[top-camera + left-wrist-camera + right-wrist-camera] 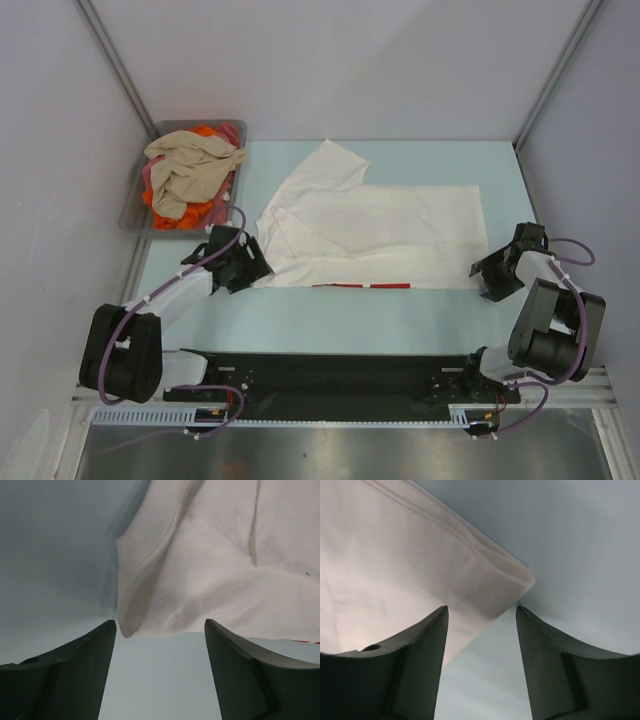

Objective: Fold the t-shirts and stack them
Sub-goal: Fold the tshirt

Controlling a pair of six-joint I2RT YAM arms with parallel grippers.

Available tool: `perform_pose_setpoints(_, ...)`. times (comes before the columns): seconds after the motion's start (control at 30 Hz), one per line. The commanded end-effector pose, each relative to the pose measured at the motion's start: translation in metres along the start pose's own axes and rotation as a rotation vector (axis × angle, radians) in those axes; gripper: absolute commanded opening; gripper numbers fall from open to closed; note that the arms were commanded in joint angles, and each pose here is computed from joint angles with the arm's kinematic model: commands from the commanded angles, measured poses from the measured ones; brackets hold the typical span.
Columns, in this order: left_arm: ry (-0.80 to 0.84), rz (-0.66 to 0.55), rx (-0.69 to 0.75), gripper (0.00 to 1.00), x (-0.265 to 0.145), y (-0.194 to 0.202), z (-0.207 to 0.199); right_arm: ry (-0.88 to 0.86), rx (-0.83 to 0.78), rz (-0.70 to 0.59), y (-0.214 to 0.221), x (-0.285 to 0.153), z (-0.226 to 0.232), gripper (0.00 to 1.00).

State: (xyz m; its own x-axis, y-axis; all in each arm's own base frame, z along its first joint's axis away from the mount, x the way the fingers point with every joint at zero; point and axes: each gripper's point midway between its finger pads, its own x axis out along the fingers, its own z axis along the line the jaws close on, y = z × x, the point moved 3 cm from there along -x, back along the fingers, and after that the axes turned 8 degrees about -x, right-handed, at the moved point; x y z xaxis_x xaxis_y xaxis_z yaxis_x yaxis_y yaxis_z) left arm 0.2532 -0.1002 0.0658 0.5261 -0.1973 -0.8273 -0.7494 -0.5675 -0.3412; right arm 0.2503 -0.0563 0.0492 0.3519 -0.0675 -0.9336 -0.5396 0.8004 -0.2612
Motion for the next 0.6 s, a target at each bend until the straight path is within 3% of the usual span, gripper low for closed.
perform_pose_setpoints(0.0, -0.01, -0.037, -0.039, 0.77, 0.006, 0.0, 0.006, -0.006, -0.023, -0.021, -0.006, 0.01, 0.0, 0.57)
perform_pose_setpoints(0.2, -0.029, 0.0, -0.054, 0.69, 0.021, 0.007, 0.012, -0.008, -0.027, -0.025, -0.006, 0.013, -0.001, 0.47)
perform_pose_setpoints(0.33, -0.033, -0.013, -0.059, 0.63, 0.03, 0.006, 0.013, -0.014, -0.033, -0.022, -0.007, 0.016, -0.001, 0.25)
perform_pose_setpoints(0.43, -0.027, -0.042, -0.035, 0.47, 0.034, -0.006, 0.006, -0.015, -0.035, -0.018, -0.007, 0.019, 0.0, 0.11)
perform_pose_setpoints(0.47, -0.025, -0.048, -0.031, 0.33, 0.034, -0.01, 0.003, -0.016, -0.034, -0.015, -0.007, 0.02, 0.001, 0.08)
perform_pose_setpoints(0.53, 0.01, -0.067, -0.026, 0.21, 0.029, -0.026, -0.017, -0.035, -0.031, -0.015, -0.014, 0.018, 0.008, 0.0)
perform_pose_setpoints(0.57, 0.014, -0.072, -0.026, 0.1, 0.026, -0.033, -0.024, -0.047, -0.024, 0.005, -0.016, 0.02, 0.014, 0.0)
